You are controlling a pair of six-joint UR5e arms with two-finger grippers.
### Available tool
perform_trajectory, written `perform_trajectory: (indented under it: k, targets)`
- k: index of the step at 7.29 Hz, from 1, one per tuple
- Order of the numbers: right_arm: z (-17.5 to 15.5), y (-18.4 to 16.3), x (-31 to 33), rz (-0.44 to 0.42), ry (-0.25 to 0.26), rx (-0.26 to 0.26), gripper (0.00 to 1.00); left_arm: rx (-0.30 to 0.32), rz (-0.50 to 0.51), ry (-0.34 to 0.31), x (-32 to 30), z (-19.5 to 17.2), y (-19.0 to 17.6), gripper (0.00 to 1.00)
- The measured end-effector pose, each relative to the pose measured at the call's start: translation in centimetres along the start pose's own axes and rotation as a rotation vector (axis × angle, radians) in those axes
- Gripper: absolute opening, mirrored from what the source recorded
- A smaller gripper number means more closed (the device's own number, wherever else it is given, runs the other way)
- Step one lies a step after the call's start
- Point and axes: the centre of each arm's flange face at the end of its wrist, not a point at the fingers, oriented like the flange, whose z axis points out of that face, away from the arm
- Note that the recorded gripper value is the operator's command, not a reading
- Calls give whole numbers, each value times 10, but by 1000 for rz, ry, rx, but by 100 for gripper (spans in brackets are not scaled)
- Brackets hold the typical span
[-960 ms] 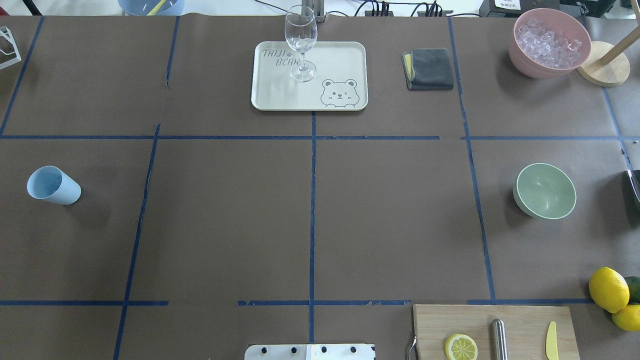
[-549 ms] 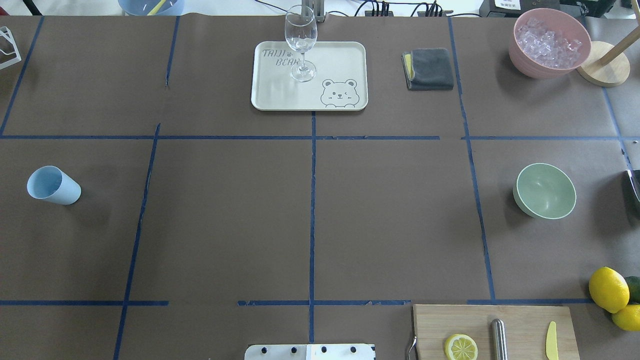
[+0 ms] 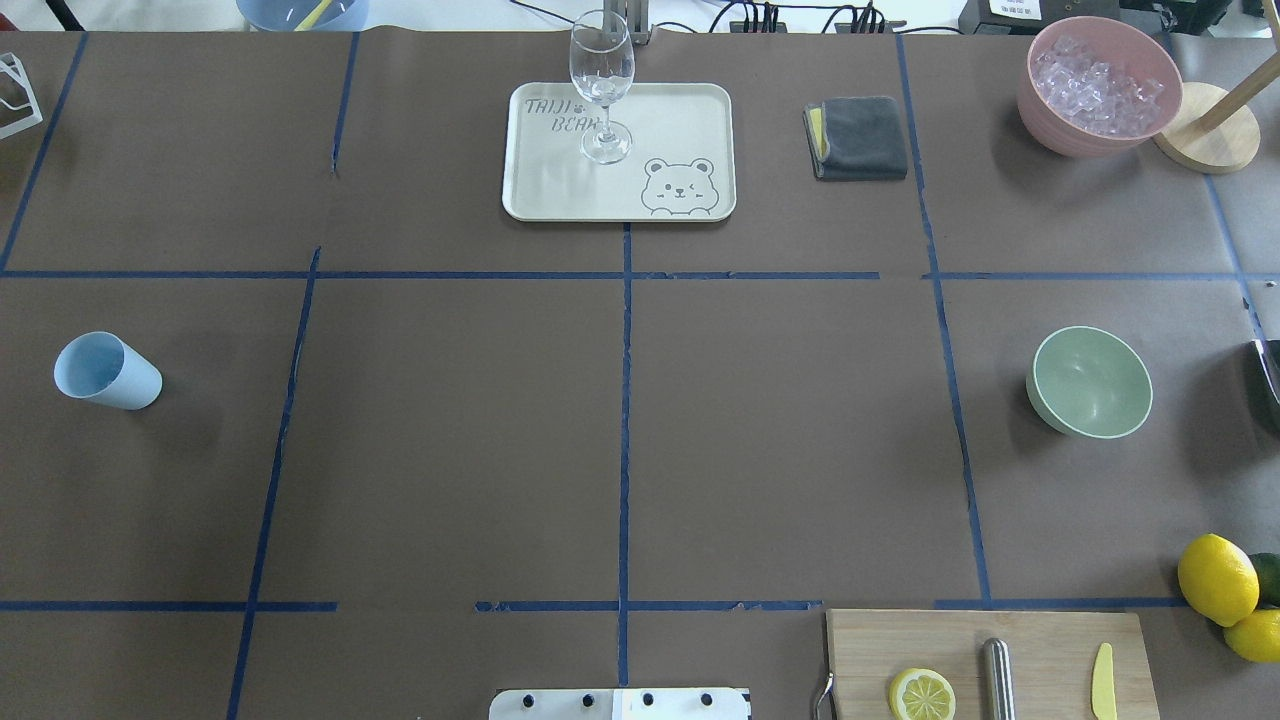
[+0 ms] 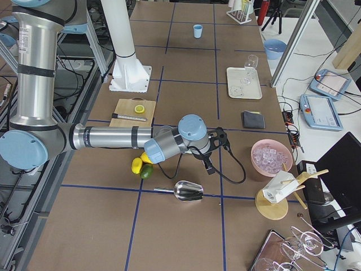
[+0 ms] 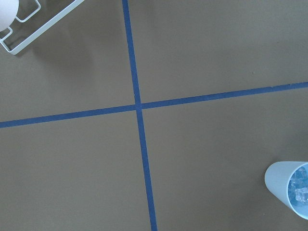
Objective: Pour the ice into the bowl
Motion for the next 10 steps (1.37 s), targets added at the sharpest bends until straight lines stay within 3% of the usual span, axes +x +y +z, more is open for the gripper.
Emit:
perform_trajectory:
  k: [2, 5, 6, 7, 8, 10]
  targets:
    - [43, -8, -46, 21, -39, -32, 100, -1, 2, 19, 1, 1, 0, 100]
    - [123, 5, -97, 52, 24, -61, 100, -2, 3, 28, 2, 2, 0, 100]
    - [146, 15, -97, 38, 43, -72, 84, -2, 3, 28, 2, 2, 0, 100]
    - [161, 22, -96, 22, 50, -73, 23, -2, 3, 28, 2, 2, 0, 100]
    - [166, 23, -99, 12, 44, -69, 0, -2, 3, 28, 2, 2, 0, 100]
    - [162, 20, -108, 4, 22, -60, 0, -2, 3, 28, 2, 2, 0, 100]
